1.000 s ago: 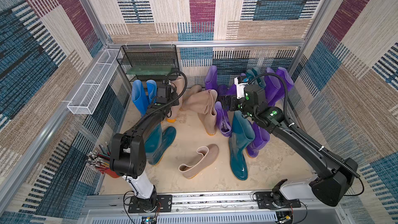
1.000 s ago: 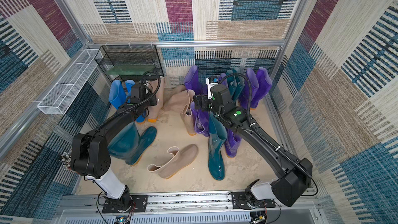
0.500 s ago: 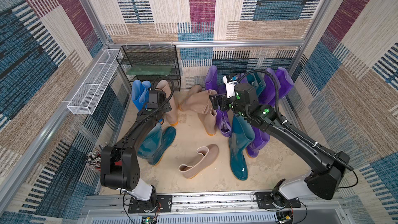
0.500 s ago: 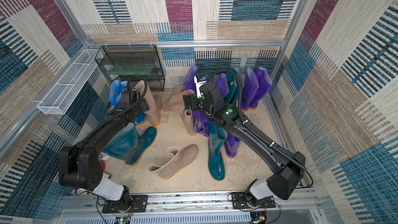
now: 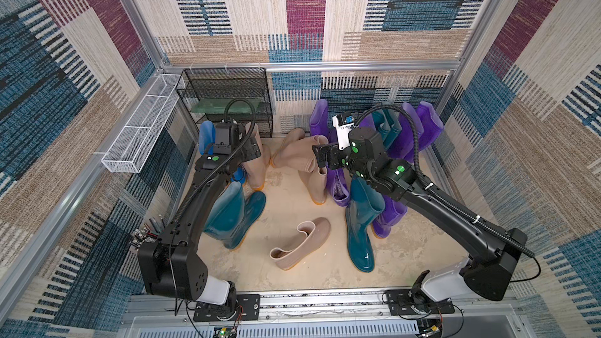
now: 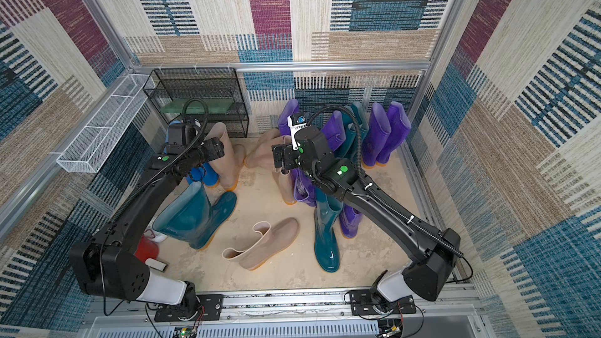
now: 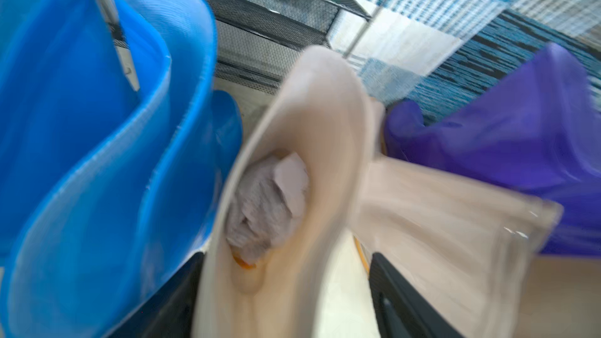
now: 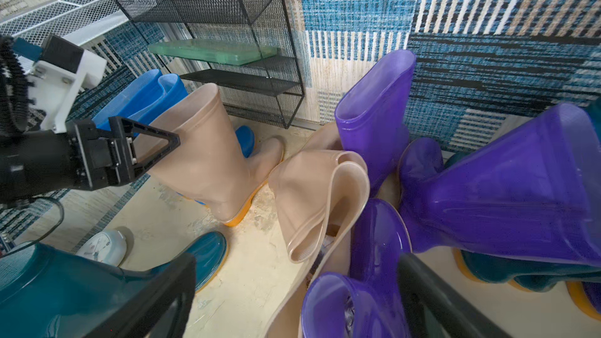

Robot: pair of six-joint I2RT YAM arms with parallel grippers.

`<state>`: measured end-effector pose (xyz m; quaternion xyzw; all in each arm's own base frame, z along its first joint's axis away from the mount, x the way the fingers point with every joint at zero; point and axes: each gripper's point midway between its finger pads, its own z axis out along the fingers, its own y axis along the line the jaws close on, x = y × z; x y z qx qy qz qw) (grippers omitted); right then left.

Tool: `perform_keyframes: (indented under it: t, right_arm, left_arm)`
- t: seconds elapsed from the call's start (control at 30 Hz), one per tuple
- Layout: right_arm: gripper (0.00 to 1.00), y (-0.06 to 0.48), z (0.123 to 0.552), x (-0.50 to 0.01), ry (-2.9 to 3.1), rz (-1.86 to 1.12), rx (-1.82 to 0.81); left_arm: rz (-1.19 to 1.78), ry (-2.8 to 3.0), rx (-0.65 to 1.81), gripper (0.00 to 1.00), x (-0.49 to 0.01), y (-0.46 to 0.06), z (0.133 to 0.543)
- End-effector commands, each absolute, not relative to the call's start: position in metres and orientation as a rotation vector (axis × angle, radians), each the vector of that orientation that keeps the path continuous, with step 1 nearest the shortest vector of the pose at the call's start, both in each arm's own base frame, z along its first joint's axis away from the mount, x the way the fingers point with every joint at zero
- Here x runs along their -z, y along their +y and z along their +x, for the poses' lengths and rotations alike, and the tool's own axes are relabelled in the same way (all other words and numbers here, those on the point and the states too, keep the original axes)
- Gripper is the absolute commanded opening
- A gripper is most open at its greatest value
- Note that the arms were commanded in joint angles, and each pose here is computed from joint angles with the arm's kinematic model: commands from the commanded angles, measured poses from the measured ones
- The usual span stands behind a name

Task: Match and arrange rain boots in pairs
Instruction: Adjust the rain boot at the rain pile shoes, then pair a pair of rain boots at the center of the board.

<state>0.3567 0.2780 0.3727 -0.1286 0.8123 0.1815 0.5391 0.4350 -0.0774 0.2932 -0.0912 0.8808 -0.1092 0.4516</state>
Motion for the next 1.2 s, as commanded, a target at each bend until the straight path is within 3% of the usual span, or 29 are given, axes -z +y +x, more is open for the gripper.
perform_keyframes:
  t: [0.0, 0.27, 0.57, 0.87, 0.9, 1.0, 1.1, 1.17]
  right_arm:
    - [0.99, 0.258, 0.362, -0.383, 1.897, -0.25, -0.354]
    - [0.99, 0.212, 0.368, -0.381, 1.899, -0.139, -0.335]
    - [0.99, 0.191, 0.367, -0.371, 1.898, -0.112, -0.352]
    - [0.98, 0.173, 0.372, -0.352, 1.91, -0.083, -0.365]
    - [0.98, 0.171, 0.372, -0.351, 1.911, -0.074, -0.365]
    - [0.98, 0.165, 0.373, -0.351, 1.907, -0.05, -0.376]
    - [0.98, 0.157, 0.372, -0.355, 1.895, -0.022, -0.378]
    - [0.98, 0.153, 0.37, -0.359, 1.875, -0.015, -0.394]
  left_arm:
    - [-0.017, 2.214, 0.25, 0.77, -0.305, -0.115, 0.416]
    - [0.339, 2.158, 0.251, 0.66, -0.324, -0.196, 0.397]
    - [0.498, 2.321, 0.276, 0.69, -0.243, -0.257, 0.421]
    - [0.455, 2.389, 0.15, 0.69, -0.197, -0.263, 0.445]
    - [0.441, 2.385, 0.115, 0.66, -0.196, -0.26, 0.45]
    - [0.399, 2.384, -0.051, 0.39, -0.196, -0.242, 0.462]
    - [0.412, 2.403, -0.176, 0.01, -0.209, -0.226, 0.468]
    - [0.408, 2.42, -0.206, 0.0, -0.223, -0.215, 0.47]
